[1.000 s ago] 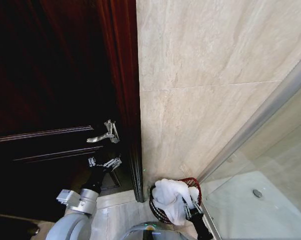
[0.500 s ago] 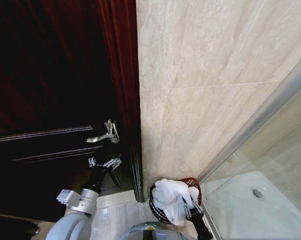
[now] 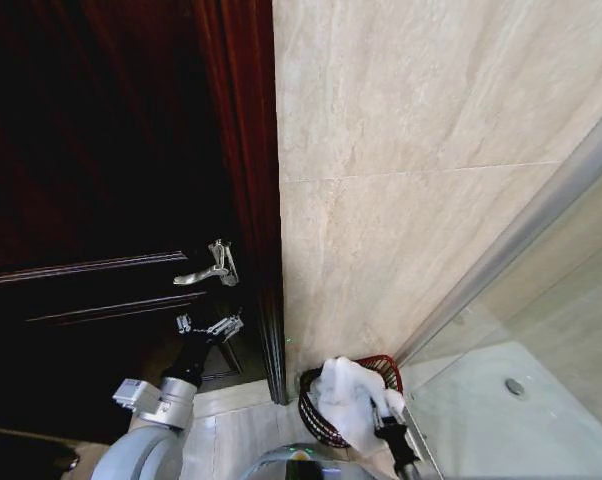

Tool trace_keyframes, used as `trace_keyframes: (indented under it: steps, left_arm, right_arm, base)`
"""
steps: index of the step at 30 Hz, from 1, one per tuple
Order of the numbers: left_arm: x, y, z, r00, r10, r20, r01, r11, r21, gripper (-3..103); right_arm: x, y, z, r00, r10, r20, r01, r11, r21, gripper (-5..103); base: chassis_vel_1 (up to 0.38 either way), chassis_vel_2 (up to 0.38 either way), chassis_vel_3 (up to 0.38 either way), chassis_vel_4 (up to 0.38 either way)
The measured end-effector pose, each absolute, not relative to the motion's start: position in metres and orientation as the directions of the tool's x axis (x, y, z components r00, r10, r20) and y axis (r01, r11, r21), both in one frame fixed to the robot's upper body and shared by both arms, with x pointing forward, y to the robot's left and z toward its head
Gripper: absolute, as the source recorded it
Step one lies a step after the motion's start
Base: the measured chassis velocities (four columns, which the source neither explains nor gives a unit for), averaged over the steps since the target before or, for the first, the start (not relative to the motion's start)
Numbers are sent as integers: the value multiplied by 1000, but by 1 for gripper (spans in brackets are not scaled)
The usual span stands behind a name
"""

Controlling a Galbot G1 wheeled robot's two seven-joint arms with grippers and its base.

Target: Discard the used towel into the hamper.

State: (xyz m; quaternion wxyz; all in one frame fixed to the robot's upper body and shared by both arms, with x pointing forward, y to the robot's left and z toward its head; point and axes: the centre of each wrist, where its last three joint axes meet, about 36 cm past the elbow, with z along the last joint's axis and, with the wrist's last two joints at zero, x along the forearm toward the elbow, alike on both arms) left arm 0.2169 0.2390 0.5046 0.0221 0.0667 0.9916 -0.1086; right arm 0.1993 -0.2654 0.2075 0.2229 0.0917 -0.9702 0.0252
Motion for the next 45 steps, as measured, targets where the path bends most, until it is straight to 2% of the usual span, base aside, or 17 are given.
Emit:
trace_keyframes:
  steps: [4,8,12,16,20,22,24,25,27,30,32,36,37,40,41,42,45]
  left_arm:
    - [217,239,505,-990,127,-58,137,967,-213,100]
    - [217,239,505,-990,128,-58,137,967,-213,100]
    - [217,239,505,-990,127,-58,137,967,-213,100]
    - [217,239,505,-990,128,-58,137,967,-212,100]
    - [217,239,505,-990,127,-58,137,968,-213,100]
    - [217,239,505,-990,127,-58,137,968,-212,100]
    - [217,239,505,-990,127,-58,137,968,-212,100]
    - [217,239,505,-990,127,-58,137,968,-213,100]
    - [217,239,505,-990,127,-58,137,968,-212,100]
    - [217,239,505,-990,127,-58,137,968,-212,100]
    - [217,239,505,-990,127,-58,137,968,-212,100]
    - [217,239,505,-990,127,-58,137,968,-212,100]
    - [217,239,505,-990,127,-58,137,968,-212,100]
    - [217,239,505,-990,127,-58,137,968,-213,100]
    - [217,239,505,-990,127,-58,137,968,-212,100]
    - [217,239,505,-990,127,-58,137,968,-213,100]
    - [217,239,505,-990,127,-58,137,968,-213,100]
  right_arm:
    - [234,-266,237,-891,-202,407,-170,979,114,18]
    - [253,-276,247,-878,-227,422,-234,972,37,18]
    - [242,-268,256,-897,-202,394,-169,979,115,18]
    - [240,-277,241,-900,-196,390,-263,957,-126,18]
    - [220,-270,227,-900,-278,336,-295,956,0,18]
    - [224,-260,245,-943,-318,97,-310,947,82,18]
    - [223,-263,242,-939,-338,68,-326,935,141,18]
    - [218,-267,241,-927,-339,162,-316,936,153,18]
    - [207,-293,228,-847,-261,463,-339,936,-93,18]
    - [209,-309,222,-857,-227,462,-377,889,-262,18]
    - [207,-310,230,-846,-301,439,-424,880,-214,18]
    - [211,-290,260,-870,-413,271,-365,907,212,18]
    - [211,-290,260,-870,-413,271,-365,907,212,18]
    - [207,-297,245,-863,-256,436,-300,953,-34,18]
    - [205,-319,228,-889,-167,427,-292,925,-245,18]
    - [203,-325,225,-890,-163,427,-320,889,-327,18]
    - [193,-319,226,-875,-217,432,-361,888,-285,18]
  base:
    - [0,0,0,0]
    - [0,0,0,0]
    - [0,0,0,0]
    - [0,0,0,0]
    - [0,0,0,0]
    - [0,0,0,0]
    - [0,0,0,0]
    - [0,0,0,0]
    - [0,0,0,0]
    - [0,0,0,0]
    - [0,0,0,0]
    - [0,0,0,0]
    - [0,0,0,0]
    - [0,0,0,0]
    - [0,0,0,0]
    - [0,0,0,0]
    - [0,0,0,0]
